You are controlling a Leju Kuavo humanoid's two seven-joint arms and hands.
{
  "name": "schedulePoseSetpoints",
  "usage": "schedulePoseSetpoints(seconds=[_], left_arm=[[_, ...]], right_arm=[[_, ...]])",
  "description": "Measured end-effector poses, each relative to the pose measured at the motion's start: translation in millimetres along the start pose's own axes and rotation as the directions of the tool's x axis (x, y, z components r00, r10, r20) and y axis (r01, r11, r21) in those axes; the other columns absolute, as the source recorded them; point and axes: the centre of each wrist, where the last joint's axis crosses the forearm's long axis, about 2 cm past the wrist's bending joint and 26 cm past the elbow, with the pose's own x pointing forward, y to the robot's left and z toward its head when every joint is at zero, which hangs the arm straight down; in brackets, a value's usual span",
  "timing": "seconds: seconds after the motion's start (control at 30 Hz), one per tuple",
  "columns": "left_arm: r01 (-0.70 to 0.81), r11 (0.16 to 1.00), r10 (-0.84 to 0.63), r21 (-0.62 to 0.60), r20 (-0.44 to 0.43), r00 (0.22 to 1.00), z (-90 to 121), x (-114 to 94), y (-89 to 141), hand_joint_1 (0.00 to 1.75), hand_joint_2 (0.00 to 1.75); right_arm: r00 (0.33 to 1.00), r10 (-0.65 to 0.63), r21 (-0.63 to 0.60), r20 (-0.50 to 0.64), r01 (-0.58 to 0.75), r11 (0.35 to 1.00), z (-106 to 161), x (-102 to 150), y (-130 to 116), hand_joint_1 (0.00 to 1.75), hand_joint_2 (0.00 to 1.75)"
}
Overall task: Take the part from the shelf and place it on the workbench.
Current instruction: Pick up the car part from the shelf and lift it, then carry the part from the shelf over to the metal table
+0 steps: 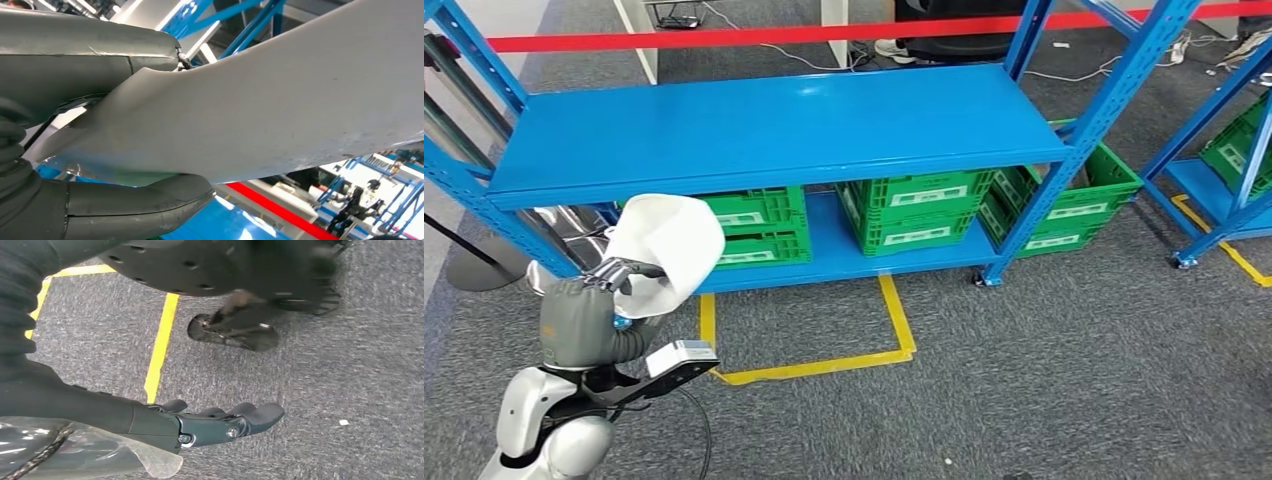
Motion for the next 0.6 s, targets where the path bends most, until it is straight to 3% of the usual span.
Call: schedulePoseSetpoints(seconds=[0.6], left_arm=[[-0.035,0.999,0.035,-0.02,0.009,0.999,17.7,13.4,-4.8,1.75,1.75]], right_arm=[[0.998,0.059,-0.014,-0.027,-0.059,0.998,-0.9,1.6,-1.7,0.0,1.75]])
